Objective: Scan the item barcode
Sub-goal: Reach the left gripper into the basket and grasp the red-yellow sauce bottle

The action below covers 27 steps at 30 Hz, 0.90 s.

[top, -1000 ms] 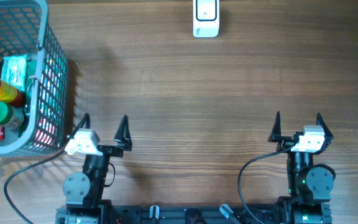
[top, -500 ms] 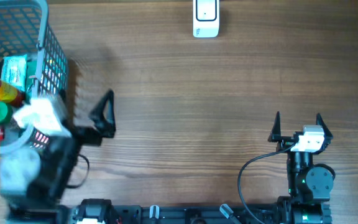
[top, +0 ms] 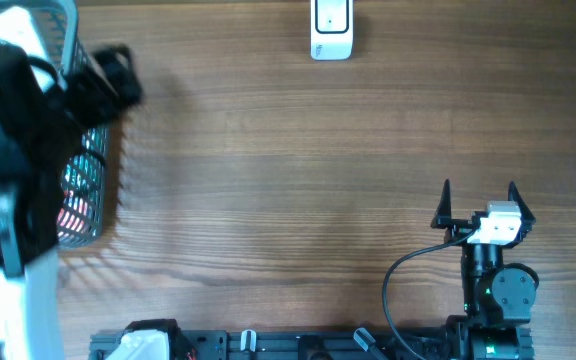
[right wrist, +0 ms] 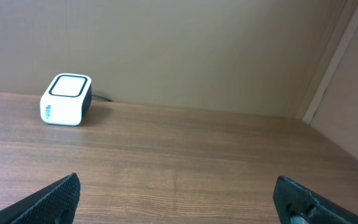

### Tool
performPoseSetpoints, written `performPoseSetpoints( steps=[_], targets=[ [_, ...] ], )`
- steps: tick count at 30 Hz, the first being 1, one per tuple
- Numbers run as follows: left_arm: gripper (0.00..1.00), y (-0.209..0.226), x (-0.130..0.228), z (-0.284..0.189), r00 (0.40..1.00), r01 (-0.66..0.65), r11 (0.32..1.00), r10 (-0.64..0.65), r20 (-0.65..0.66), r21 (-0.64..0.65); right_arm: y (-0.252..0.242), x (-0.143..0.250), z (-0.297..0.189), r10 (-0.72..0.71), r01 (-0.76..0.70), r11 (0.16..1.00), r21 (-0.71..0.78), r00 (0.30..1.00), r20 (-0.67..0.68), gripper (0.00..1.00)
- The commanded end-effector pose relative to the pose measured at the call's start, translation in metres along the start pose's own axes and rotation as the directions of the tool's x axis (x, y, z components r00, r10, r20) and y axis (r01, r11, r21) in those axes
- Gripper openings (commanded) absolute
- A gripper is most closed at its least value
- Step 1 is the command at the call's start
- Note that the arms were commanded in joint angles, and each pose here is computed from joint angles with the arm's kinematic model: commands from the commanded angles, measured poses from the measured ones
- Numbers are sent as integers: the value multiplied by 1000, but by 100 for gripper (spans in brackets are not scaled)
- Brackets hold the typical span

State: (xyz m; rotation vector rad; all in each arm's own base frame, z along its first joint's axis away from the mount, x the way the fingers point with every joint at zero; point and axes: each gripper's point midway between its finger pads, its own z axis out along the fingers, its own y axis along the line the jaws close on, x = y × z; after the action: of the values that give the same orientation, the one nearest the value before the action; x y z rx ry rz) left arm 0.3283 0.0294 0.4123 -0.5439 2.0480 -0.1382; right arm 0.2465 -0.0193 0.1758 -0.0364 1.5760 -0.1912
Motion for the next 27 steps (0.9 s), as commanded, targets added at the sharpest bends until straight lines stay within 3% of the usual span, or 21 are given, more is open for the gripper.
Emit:
performPoseSetpoints(
  steps=[1,5,12,18,27],
  targets=[
    [100,78,-29,32,953,302,919,-289,89,-252,4,-1,0,-12,12,1000,-18,1000,9,100],
    [100,148,-24,65,860,498,793,-504,83,-351,4,-1,0,-12,12,1000,-18,1000,9,100],
    [100,242,7,119,764,569,650,-645,32,-504,4,-1,0,-12,12,1000,-18,1000,9,100],
    [100,280,30,157,738,556,602,-675,7,-574,4,-1,0,-12,12,1000,-18,1000,9,100],
    [100,311,31,184,765,534,571,-641,68,-623,4,-1,0,-12,12,1000,-18,1000,9,100]
  ],
)
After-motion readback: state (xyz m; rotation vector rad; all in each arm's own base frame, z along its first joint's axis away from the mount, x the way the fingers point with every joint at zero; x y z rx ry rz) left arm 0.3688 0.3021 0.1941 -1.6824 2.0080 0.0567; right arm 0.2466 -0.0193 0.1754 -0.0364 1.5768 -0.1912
